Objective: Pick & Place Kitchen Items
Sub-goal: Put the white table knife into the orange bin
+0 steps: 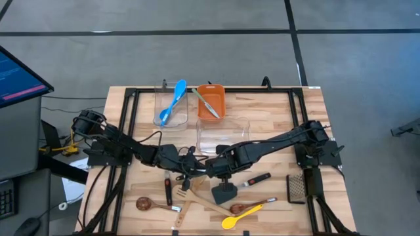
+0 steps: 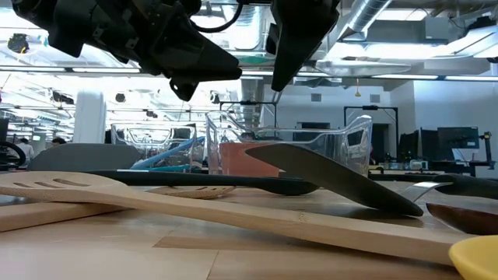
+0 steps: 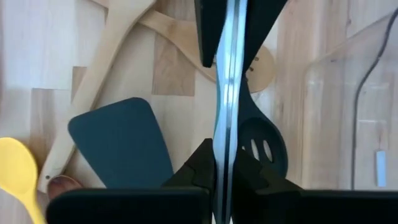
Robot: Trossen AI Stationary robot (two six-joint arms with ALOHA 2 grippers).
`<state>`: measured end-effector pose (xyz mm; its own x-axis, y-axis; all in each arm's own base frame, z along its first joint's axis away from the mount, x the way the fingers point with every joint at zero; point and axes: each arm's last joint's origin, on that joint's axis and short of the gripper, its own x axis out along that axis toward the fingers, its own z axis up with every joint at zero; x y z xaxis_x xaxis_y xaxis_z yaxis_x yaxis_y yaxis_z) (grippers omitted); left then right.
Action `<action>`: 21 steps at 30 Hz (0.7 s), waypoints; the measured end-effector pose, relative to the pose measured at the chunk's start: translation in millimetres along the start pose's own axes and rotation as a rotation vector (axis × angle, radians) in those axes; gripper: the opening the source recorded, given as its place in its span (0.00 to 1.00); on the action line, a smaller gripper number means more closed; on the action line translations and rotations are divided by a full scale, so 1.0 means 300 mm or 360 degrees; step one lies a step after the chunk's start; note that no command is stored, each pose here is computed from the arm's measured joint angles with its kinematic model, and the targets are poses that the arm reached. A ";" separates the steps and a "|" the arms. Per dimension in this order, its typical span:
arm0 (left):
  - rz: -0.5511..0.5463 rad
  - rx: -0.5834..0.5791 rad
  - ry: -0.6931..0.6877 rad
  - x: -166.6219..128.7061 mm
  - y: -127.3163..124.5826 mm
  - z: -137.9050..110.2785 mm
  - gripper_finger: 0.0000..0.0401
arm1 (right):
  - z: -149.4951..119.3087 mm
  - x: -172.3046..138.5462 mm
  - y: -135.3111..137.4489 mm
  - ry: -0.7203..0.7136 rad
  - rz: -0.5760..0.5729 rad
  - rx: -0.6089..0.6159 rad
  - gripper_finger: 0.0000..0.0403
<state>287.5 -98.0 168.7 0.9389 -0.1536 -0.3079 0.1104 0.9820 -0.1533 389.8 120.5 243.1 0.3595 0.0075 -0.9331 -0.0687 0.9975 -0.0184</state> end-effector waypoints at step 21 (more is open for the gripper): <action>-0.0068 0.0037 -0.0098 -0.032 -0.009 0.051 0.36 | 0.002 -0.002 0.001 -0.0012 -0.0005 -0.0015 0.03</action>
<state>283.3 -97.6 186.3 0.9513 -0.1893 -0.2433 0.1579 0.9771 -0.1429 390.3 120.9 244.0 0.3666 0.0050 -0.9304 -0.0765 0.9968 -0.0248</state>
